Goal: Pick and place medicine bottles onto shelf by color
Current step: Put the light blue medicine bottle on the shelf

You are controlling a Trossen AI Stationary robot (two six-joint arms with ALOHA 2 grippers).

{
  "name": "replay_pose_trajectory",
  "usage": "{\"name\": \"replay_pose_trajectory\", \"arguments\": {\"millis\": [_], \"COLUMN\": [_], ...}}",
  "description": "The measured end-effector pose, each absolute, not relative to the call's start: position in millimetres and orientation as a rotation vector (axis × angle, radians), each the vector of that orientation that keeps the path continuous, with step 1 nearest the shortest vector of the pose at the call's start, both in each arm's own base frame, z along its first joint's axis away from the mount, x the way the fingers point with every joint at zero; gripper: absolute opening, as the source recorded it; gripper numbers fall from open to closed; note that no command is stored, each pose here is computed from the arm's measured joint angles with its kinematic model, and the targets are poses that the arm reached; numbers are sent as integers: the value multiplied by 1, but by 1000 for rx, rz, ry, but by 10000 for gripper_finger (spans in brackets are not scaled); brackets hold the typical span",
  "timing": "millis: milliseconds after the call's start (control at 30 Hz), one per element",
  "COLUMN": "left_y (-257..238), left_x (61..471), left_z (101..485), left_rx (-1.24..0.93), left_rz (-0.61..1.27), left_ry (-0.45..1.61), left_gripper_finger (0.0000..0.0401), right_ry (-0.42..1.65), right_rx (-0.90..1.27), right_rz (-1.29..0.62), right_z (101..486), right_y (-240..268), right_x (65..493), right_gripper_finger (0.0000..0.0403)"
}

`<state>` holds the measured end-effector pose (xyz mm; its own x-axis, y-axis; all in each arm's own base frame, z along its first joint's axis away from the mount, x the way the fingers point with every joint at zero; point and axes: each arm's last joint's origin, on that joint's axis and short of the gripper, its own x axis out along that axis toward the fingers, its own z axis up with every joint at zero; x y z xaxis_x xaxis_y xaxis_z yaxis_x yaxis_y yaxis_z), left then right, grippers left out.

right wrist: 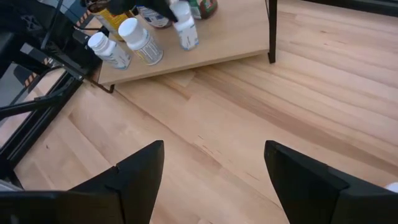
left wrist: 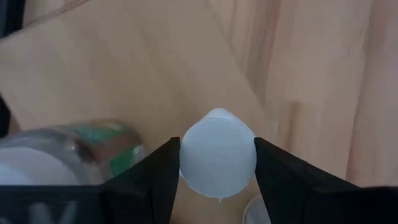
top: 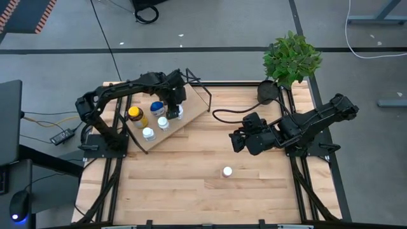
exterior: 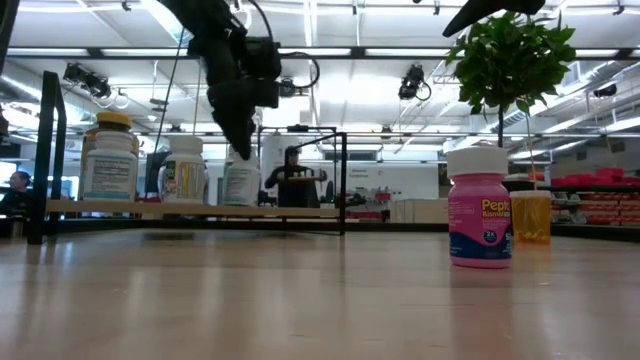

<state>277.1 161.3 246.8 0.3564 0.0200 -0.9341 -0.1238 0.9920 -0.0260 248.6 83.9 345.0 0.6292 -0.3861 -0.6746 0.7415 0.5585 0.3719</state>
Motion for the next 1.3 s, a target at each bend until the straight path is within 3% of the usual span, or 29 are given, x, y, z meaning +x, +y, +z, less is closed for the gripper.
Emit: {"name": "replay_pose_trajectory", "arguments": {"millis": [367, 667, 1300], "left_y": [150, 149, 147], "left_x": [276, 274, 274], "left_z": [252, 251, 248], "left_rx": [-73, -53, -72], "left_rz": [132, 126, 154], "left_ry": [1049, 1081, 1119], "left_gripper_finger": [197, 195, 274], "right_ry": [566, 561, 556], "right_rx": [692, 694, 703], "right_rz": [-713, -718, -718], "right_z": [345, 345, 345], "right_y": [84, 84, 84], "right_x": [249, 249, 249], "right_gripper_finger": [284, 284, 284]}}
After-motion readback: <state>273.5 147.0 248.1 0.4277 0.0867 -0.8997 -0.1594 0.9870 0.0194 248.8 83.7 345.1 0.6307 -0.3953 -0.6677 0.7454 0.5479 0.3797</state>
